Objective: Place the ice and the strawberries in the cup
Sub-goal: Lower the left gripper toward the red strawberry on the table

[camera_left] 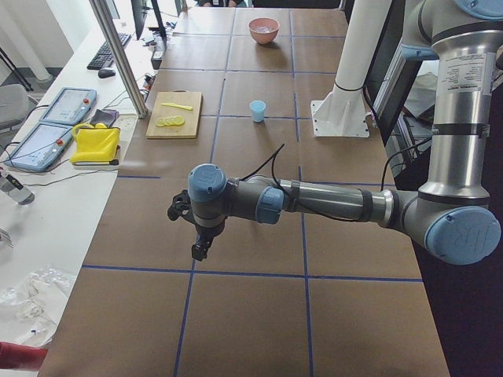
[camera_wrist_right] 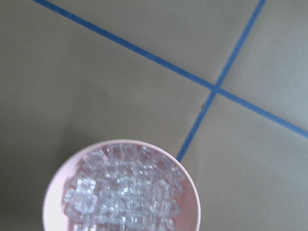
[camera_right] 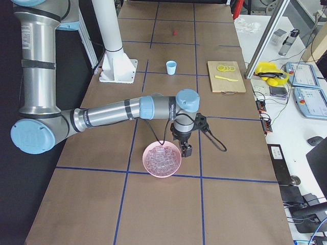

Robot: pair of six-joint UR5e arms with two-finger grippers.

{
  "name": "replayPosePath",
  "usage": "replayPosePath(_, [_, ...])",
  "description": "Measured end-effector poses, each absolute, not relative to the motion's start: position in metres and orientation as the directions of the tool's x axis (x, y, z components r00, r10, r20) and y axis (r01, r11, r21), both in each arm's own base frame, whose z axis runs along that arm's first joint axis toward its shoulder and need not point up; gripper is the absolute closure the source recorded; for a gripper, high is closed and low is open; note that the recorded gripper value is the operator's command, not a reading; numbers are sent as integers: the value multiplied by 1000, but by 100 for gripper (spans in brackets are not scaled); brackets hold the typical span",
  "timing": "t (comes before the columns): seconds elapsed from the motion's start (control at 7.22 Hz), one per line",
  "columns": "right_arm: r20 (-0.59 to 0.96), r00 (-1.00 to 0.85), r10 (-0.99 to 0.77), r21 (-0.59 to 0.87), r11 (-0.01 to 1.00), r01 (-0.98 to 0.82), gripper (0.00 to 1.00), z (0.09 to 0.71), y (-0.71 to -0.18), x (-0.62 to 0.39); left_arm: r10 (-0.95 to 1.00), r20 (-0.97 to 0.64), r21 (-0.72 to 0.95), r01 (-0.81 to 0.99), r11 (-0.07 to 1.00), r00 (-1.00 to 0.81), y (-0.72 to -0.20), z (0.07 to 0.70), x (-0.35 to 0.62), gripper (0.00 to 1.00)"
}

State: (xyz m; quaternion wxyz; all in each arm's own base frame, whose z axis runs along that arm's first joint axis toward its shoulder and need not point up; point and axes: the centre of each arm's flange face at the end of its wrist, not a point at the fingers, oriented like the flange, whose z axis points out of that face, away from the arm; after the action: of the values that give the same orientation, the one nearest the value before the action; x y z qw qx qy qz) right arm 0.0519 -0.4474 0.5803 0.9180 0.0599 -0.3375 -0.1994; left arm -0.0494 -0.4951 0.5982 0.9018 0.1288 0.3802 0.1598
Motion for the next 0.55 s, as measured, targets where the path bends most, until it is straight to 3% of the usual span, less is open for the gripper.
replayPosePath(0.55, [652, 718, -244, 115, 968, 224, 1, 641, -371, 96, 336, -708, 324, -138, 936, 621, -494, 585, -40, 0])
